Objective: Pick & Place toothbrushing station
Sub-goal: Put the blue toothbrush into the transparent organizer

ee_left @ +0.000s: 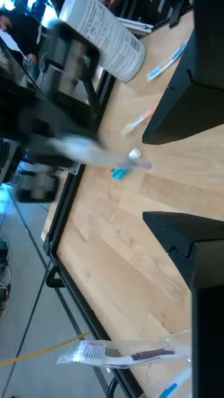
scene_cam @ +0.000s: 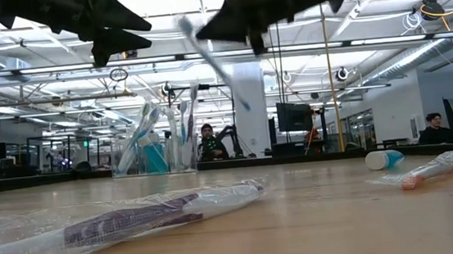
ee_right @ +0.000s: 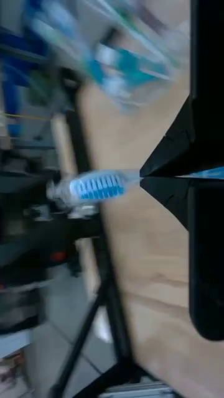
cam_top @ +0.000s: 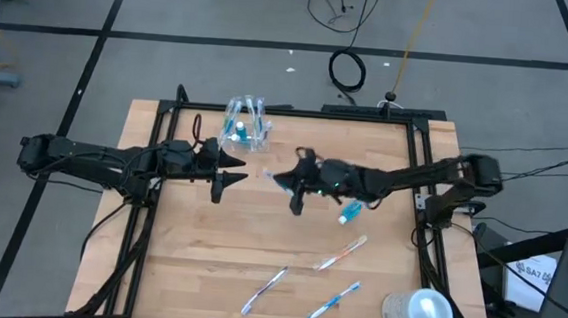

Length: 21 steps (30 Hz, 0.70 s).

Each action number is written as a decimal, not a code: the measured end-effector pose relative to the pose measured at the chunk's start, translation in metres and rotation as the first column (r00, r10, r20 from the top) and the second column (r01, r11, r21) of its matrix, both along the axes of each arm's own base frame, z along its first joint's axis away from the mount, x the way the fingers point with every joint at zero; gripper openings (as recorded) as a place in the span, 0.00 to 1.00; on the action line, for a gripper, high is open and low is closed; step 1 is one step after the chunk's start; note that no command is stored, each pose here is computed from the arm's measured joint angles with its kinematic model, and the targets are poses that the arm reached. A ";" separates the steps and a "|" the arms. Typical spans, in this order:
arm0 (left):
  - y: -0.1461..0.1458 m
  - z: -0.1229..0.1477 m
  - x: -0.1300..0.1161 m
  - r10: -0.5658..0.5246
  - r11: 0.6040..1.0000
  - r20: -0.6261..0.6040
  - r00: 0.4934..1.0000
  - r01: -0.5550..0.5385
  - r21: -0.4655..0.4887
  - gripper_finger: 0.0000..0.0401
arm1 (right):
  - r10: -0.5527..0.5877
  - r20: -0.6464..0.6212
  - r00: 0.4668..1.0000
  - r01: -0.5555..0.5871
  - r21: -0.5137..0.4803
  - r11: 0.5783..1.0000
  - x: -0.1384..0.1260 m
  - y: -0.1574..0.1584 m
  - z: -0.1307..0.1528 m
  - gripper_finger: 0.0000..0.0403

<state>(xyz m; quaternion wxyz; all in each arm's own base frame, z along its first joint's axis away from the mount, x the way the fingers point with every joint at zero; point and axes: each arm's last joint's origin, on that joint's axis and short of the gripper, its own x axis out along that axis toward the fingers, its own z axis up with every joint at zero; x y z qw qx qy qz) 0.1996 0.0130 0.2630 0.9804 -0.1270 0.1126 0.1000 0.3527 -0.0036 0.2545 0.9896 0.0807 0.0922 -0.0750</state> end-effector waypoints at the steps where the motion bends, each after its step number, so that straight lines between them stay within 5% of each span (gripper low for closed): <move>1: 0.000 0.000 0.000 0.000 1.000 0.001 1.000 0.000 0.001 0.48 | 0.004 0.022 1.000 -0.004 -0.022 1.000 -0.003 0.000 0.008 0.00; 7: 0.000 0.001 0.004 -0.011 0.997 0.012 1.000 0.010 0.071 0.48 | 0.043 0.036 0.998 -0.040 -0.082 0.996 -0.008 0.009 0.017 0.00; 21: -0.005 -0.032 0.066 -0.080 0.994 0.126 0.989 0.069 0.086 0.48 | 0.049 0.041 0.998 -0.045 -0.083 0.996 -0.008 0.011 0.017 0.00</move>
